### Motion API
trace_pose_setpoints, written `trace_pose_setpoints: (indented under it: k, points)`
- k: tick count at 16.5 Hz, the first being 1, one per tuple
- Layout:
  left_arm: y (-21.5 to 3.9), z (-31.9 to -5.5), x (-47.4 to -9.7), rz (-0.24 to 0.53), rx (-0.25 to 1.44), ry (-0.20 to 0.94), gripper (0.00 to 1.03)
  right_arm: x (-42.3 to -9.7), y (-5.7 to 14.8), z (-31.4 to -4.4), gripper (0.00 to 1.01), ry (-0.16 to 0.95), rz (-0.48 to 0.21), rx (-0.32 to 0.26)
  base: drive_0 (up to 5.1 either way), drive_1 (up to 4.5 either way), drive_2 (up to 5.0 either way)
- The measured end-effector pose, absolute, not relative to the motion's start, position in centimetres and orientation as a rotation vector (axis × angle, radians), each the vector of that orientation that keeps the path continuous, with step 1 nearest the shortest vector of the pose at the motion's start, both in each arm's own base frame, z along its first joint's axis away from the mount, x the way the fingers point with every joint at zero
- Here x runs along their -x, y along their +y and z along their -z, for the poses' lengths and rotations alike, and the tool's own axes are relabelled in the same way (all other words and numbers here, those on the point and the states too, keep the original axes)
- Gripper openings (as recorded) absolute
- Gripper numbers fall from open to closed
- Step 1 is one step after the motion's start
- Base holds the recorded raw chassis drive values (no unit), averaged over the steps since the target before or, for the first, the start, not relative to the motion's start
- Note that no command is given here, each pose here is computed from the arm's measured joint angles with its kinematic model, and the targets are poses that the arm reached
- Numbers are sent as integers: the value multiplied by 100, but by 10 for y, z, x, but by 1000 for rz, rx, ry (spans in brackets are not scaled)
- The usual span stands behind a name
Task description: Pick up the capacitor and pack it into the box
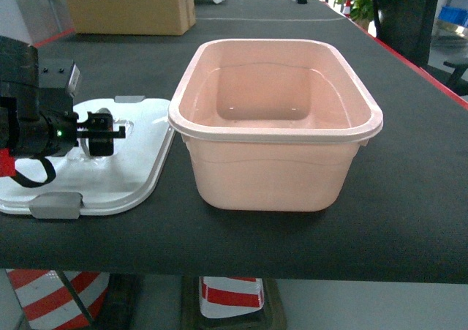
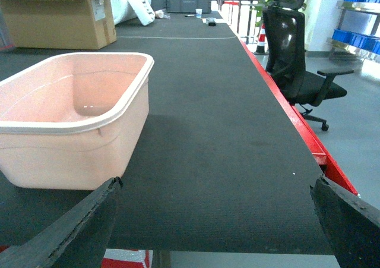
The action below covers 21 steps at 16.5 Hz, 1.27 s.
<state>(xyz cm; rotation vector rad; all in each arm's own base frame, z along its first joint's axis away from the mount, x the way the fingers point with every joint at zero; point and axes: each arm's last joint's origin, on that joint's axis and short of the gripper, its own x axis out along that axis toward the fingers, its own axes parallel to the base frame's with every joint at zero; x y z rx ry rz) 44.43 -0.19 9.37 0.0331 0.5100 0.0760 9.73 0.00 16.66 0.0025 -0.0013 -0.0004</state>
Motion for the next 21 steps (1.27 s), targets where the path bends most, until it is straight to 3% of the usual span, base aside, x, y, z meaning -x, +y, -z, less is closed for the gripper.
trace_pose_setpoints:
  k: [5,9,12,15,18,19,21]
  points:
    - [1,-93,-446,-78,-32,504,2,-97,0,-167,98,-2,0,-2,0,0,0]
    - [8,-95,-447,-94,-28,492,2,-97,0,-167,98,-1,0,-2,0,0,0]
    - [11,-113,-446,-99,-26,472,2,-97,0,-167,98,-2,0,-2,0,0,0]
    - [11,-166,-442,-102,-21,378,2,-97,0,-167,98,-2,0,-2,0,0,0]
    - [-4,-248,-432,-90,-12,222,2,-97,0,-167,98,-2,0,-2,0,0,0]
    - [-14,-264,-427,-79,-3,202,2,-97,0,-167,98,-2,0,-2,0,0,0]
    - [-60,-286,-411,-14,27,207,2,-97,0,-167,98,-2,0,-2,0,0,0]
